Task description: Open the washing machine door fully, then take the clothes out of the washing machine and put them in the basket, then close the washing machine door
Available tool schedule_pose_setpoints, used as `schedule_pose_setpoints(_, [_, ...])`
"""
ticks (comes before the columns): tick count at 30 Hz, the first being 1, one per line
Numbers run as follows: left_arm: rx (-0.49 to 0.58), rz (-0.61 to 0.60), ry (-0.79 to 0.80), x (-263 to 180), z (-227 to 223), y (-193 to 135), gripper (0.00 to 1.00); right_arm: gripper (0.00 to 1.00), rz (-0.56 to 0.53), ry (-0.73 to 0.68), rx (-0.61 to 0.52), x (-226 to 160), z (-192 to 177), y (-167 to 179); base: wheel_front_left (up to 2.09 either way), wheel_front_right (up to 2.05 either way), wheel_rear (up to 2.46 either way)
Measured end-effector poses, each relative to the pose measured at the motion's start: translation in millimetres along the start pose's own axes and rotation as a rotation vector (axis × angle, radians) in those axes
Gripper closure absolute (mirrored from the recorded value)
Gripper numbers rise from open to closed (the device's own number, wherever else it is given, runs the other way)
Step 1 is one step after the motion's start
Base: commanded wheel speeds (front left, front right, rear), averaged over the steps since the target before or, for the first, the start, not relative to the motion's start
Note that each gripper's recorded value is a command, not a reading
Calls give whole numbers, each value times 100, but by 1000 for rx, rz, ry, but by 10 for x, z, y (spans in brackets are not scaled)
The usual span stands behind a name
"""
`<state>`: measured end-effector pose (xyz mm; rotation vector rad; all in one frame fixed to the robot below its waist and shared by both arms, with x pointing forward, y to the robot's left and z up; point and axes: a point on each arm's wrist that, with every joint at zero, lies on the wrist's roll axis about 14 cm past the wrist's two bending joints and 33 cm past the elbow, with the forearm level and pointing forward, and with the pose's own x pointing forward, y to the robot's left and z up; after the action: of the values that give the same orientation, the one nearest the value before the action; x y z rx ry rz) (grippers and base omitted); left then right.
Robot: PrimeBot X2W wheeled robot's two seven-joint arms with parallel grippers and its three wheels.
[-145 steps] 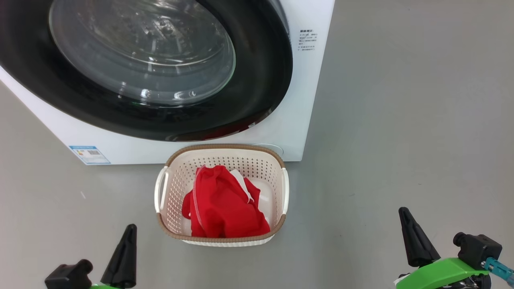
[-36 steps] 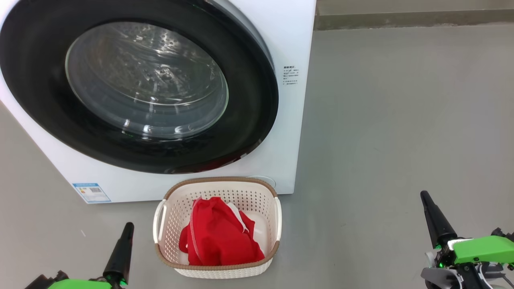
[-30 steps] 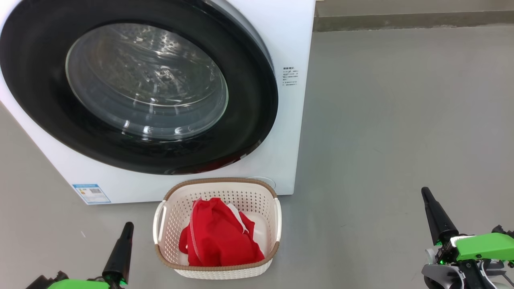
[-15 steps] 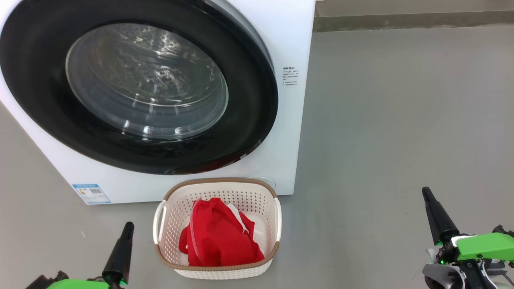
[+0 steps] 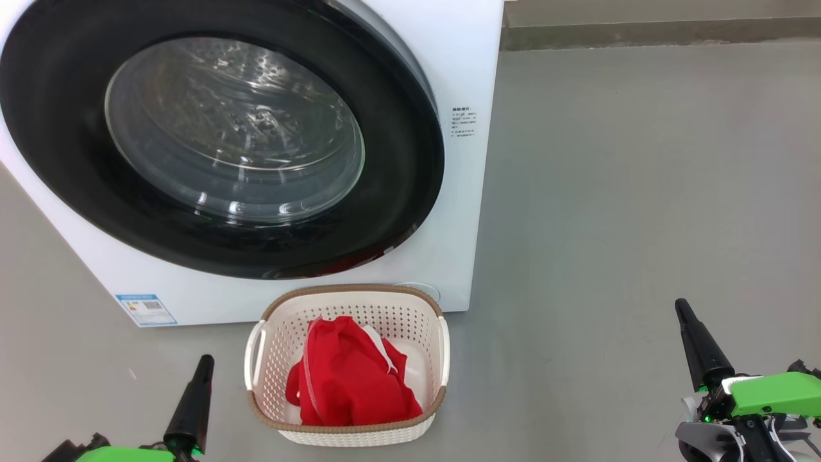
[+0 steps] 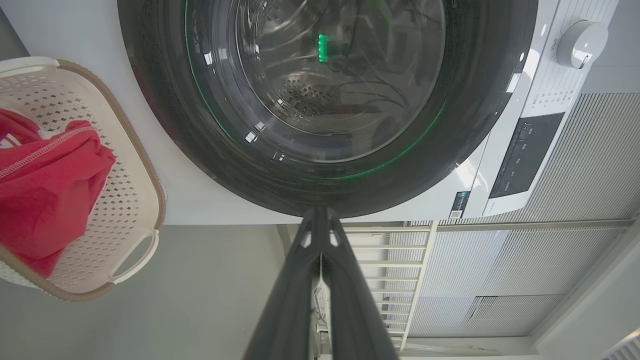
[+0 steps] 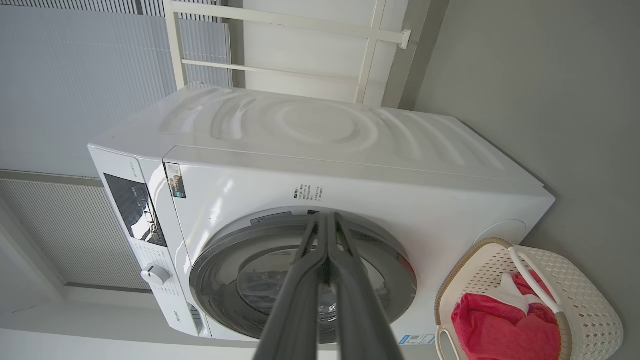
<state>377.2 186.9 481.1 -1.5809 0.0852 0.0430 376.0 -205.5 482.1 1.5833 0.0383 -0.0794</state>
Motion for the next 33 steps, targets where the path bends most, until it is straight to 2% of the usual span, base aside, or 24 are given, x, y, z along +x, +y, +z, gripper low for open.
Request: schedule_pose_setpoints(33, [-1, -1, -5, -1, 15, -2, 100, 100, 0, -2, 4, -1, 5, 0, 0, 0, 0])
